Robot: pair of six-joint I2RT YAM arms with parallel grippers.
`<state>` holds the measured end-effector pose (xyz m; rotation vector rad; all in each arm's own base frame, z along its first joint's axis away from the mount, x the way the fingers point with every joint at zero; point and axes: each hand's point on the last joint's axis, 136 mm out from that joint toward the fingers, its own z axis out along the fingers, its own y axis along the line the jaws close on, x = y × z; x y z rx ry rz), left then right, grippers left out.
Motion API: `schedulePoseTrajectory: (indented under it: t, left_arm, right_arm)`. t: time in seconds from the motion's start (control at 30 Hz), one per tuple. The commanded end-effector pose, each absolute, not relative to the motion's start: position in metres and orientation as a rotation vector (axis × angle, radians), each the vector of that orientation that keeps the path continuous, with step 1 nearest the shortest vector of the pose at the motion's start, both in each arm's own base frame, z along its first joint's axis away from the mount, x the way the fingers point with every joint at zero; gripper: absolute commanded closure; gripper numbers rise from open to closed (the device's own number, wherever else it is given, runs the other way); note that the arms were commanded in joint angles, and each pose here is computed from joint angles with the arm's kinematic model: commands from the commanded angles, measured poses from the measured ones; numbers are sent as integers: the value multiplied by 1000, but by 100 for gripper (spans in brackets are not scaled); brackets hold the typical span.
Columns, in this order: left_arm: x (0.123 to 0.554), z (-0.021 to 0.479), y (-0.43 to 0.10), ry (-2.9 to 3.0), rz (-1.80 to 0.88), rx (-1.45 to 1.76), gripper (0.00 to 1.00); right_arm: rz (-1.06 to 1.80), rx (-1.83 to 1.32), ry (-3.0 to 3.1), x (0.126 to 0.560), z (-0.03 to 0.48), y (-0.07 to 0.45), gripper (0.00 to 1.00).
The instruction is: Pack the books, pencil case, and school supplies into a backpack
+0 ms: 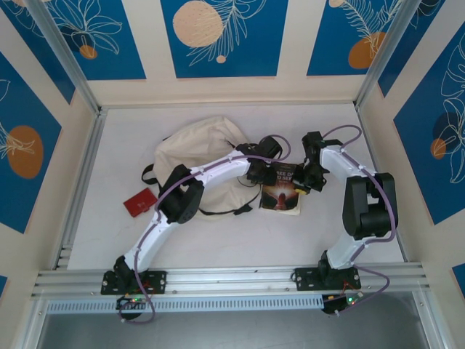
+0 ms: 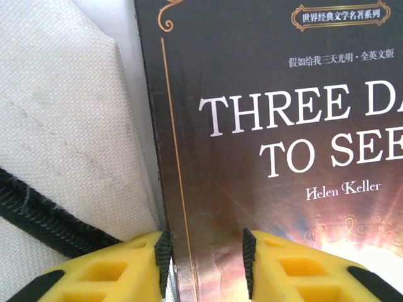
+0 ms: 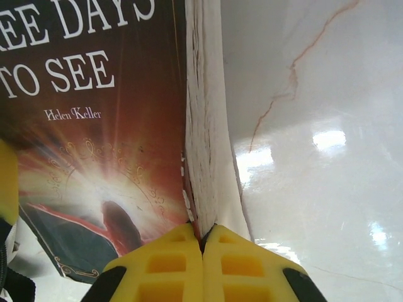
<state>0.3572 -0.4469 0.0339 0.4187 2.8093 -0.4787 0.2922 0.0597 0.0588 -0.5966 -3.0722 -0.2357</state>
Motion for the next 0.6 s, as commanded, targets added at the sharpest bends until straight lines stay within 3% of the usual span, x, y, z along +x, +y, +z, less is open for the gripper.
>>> schedulePoseTrajectory:
  t: [0.0,0.3,0.57]
  left_arm:
    - [349,39,-450,2853,-592,457,56]
    - [375,171,-423,2626,-976,400,16]
    - [389,205,-373,2515,-1234,258,0]
  right_arm:
    - [-408,-605,-3179,308,86,73,100]
    - [-884,-502,-3398,322,174,79,100]
    - [-1494,-201,-3314,319,246,119,100]
